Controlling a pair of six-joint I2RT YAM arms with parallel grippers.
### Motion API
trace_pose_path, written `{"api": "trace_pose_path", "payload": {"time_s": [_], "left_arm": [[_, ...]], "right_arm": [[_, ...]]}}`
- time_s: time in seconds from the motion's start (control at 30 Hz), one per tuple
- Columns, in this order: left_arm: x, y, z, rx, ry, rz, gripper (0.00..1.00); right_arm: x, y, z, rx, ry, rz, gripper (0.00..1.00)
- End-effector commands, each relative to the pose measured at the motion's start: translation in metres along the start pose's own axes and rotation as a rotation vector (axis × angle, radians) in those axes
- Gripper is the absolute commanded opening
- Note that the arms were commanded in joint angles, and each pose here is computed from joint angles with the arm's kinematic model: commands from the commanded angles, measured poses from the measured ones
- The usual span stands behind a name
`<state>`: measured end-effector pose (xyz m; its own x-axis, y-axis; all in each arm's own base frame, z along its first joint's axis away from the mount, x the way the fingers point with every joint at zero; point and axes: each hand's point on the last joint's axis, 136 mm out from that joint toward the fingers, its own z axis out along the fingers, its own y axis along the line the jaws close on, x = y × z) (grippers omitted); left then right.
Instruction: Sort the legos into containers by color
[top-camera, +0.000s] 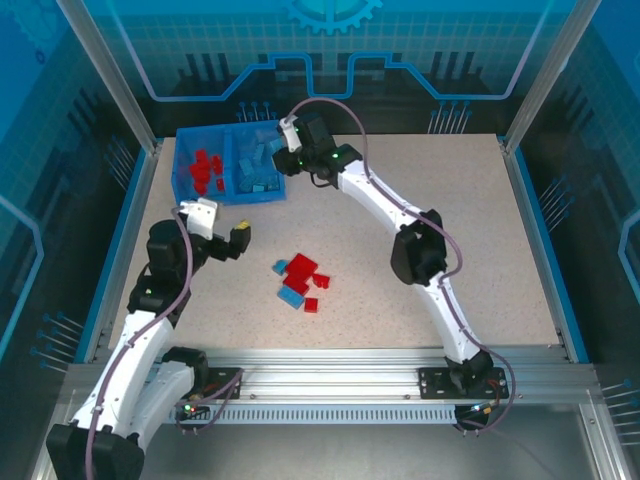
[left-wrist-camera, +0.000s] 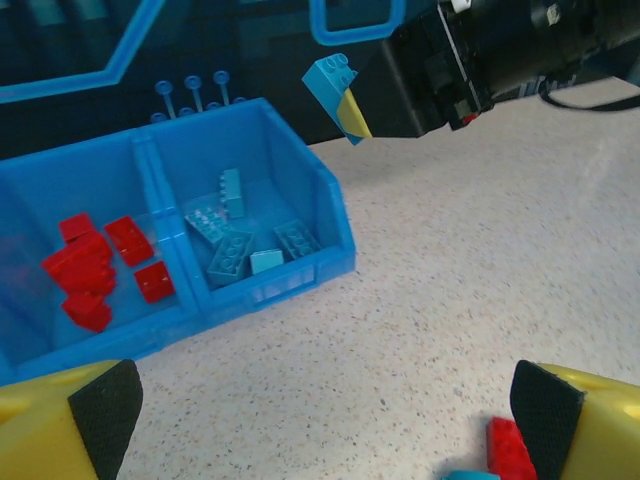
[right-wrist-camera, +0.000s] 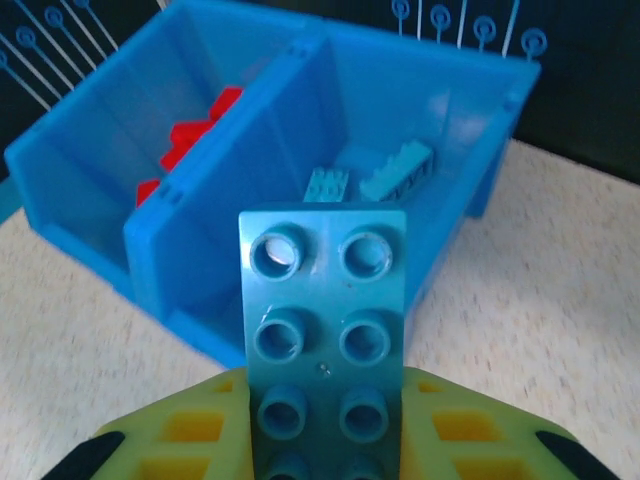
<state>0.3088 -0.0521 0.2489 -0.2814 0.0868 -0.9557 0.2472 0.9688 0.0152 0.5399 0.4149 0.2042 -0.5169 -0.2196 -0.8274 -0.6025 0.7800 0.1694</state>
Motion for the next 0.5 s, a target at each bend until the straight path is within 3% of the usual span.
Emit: {"api": "trace_pose_path", "payload": {"time_s": [0.0, 0.2, 0.27, 0.37, 0.47], "left_arm": [[-0.011, 0.016, -0.003, -0.084, -0.001, -0.070, 0.99], [-0.006, 0.017, 0.000, -0.089, 0.024, -0.064, 0.99], [-0.004, 0.017, 0.001, -0.087, 0.030, -0.065, 0.99], [-0.002, 0.017, 0.002, -0.086, 0.038, -0.066, 0.99], [-0.001, 0.017, 0.004, -0.087, 0.048, -0.069, 0.99]], "right_arm": [[0.007, 0.000, 0.019, -0.063, 0.021, 0.012, 0.27], [-0.016, -0.001, 0.042, -0.086, -0.139, 0.005, 0.30], [-0.026, 0.000, 0.043, -0.085, -0.186, -0.004, 0.39], [-0.043, 0.003, 0.034, -0.093, -0.242, -0.021, 0.43], [-0.061, 0.007, 0.019, -0.098, -0.276, -0.024, 0.57]]}}
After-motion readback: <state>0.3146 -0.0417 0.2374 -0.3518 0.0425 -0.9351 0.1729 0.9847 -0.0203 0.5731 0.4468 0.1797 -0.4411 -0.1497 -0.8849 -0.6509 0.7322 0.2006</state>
